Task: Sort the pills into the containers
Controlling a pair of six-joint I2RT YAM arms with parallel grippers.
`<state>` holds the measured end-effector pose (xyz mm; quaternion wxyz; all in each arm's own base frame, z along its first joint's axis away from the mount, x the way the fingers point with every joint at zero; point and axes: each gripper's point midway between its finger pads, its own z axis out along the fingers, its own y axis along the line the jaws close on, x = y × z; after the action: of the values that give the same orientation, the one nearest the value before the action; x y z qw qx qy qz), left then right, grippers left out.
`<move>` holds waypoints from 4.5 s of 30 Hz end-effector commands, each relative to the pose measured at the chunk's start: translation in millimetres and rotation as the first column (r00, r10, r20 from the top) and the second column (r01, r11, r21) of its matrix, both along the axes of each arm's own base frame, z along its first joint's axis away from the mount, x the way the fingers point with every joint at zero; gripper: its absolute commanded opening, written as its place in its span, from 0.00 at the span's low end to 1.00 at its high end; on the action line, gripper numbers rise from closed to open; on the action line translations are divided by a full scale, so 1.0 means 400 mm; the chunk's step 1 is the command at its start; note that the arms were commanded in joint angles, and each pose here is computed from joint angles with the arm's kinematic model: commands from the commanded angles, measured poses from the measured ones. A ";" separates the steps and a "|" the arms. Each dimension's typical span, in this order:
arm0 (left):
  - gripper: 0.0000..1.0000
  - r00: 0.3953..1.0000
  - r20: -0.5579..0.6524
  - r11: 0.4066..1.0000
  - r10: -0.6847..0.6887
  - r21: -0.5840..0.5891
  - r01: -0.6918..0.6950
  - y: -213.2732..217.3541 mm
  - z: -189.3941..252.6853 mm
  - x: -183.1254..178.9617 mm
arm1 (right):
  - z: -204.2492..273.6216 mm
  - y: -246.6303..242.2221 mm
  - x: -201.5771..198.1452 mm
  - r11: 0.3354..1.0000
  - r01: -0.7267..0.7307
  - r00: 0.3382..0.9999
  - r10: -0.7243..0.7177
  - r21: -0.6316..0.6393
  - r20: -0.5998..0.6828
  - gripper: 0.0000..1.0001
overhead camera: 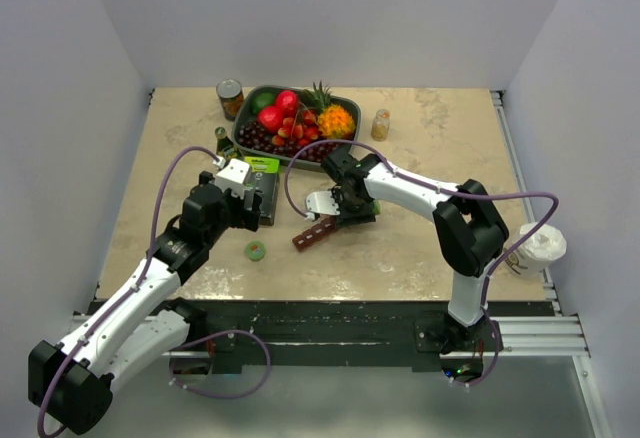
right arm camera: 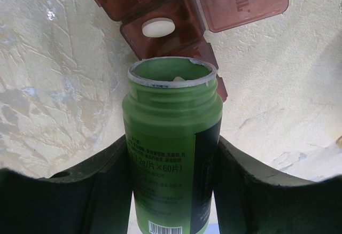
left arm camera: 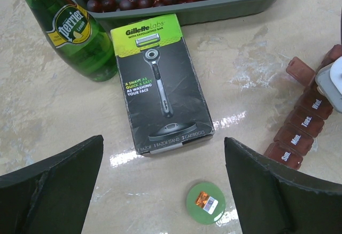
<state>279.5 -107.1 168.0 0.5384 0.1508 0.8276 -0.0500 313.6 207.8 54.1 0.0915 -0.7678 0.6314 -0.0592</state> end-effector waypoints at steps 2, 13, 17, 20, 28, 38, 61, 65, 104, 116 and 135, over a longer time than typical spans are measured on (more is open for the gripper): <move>0.99 0.999 0.043 0.999 0.033 -0.018 -0.032 0.009 0.038 0.014 | 0.024 0.004 0.013 1.000 -0.006 0.999 0.006 -0.012 0.037 0.00; 0.99 0.994 0.051 0.996 0.094 -0.010 -0.093 0.036 0.042 0.018 | 0.028 0.010 0.014 1.000 -0.013 0.999 0.014 -0.021 0.050 0.00; 0.99 0.992 0.054 0.994 0.113 -0.005 -0.113 0.045 0.044 0.019 | 0.027 0.010 0.013 1.000 -0.015 0.999 0.016 -0.026 0.051 0.00; 0.99 0.992 0.053 0.994 0.112 -0.003 -0.112 0.045 0.044 0.019 | 0.026 0.011 0.011 0.999 -0.017 0.999 0.019 -0.031 0.050 0.00; 0.99 0.993 0.053 0.994 0.109 -0.003 -0.109 0.044 0.043 0.019 | 0.030 0.017 0.012 0.999 -0.019 0.998 0.020 -0.028 0.054 0.00; 0.99 0.994 0.052 0.995 0.100 -0.006 -0.100 0.041 0.044 0.019 | 0.025 0.029 0.002 1.000 -0.014 1.000 0.014 0.001 0.028 0.00; 0.99 0.996 0.015 0.992 0.088 -0.087 -0.087 0.016 0.048 0.006 | 0.207 0.118 -0.024 0.881 0.153 0.988 -0.130 0.449 -0.082 0.00; 0.99 0.999 -0.026 0.973 0.037 -0.227 -0.042 -0.033 0.066 -0.021 | 0.370 0.180 -0.080 0.683 0.160 0.984 -0.054 0.712 -0.170 0.00; 0.98 0.847 -0.504 0.957 0.168 -0.125 -0.263 -0.031 -0.211 -0.106 | 0.517 0.066 -0.123 0.239 0.154 0.979 0.092 0.959 -0.181 0.00; 0.98 0.842 -0.514 0.962 0.165 -0.106 -0.252 -0.034 -0.231 -0.101 | 0.504 0.065 -0.118 0.248 0.162 0.978 0.089 0.955 -0.190 0.00; 0.98 0.814 -0.555 0.969 0.171 -0.056 -0.242 -0.039 -0.271 -0.112 | 0.492 0.062 -0.114 0.260 0.165 0.978 0.085 0.952 -0.193 0.00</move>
<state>231.2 -122.0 63.1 0.2863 -0.0028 0.9539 -0.0900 264.4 232.9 238.9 0.4571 -0.5294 0.5777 0.4208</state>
